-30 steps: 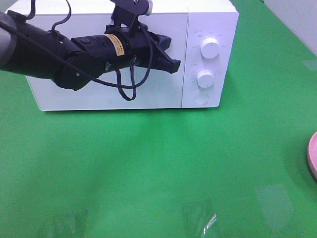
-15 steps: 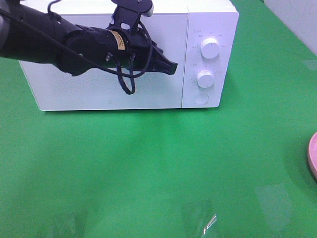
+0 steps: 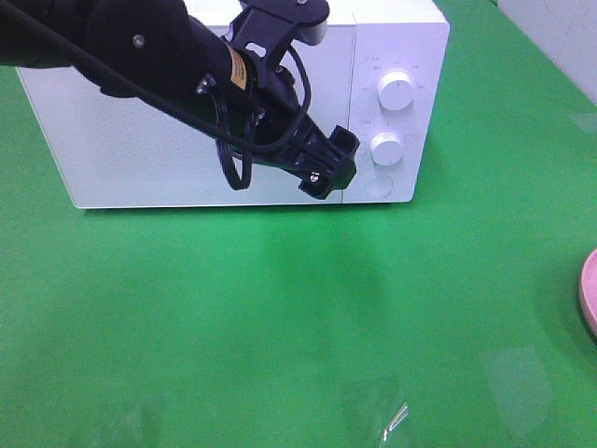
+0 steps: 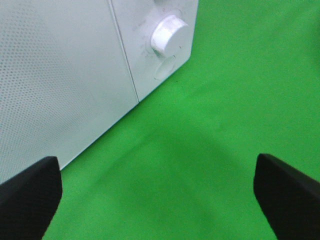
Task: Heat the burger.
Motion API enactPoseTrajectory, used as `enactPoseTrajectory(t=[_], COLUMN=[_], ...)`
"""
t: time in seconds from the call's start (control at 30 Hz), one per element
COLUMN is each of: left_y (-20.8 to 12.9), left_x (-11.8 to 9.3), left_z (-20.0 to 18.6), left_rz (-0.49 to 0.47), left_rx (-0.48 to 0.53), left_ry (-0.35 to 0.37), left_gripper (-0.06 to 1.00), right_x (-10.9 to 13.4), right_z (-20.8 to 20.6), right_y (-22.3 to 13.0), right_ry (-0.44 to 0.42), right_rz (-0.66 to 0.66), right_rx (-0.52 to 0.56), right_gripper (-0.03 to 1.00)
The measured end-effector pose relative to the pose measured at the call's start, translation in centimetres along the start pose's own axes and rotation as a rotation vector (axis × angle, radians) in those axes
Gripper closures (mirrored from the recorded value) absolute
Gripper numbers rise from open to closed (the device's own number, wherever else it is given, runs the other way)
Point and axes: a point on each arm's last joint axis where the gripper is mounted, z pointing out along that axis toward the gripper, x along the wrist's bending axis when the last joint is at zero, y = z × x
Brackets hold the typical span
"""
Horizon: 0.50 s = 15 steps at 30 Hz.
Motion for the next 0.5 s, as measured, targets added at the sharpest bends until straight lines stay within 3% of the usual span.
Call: enactPoseTrajectory(t=[0.23,0.5], left_y=[-0.1,-1.7], left_x=[-0.7,0.0], left_z=[-2.5,-6.5], left_rz=[-0.002,-0.045], left_rx=[0.076,0.327], left_ry=[-0.008,0.013], left_gripper=[-0.02,-0.02], right_x=[0.0,0.0], right_z=[0.0,0.0], right_y=[0.0,0.0], right_ry=[0.0,0.0], right_rz=[0.0,0.0], right_rx=[0.0,0.0], right_gripper=[0.21,0.21])
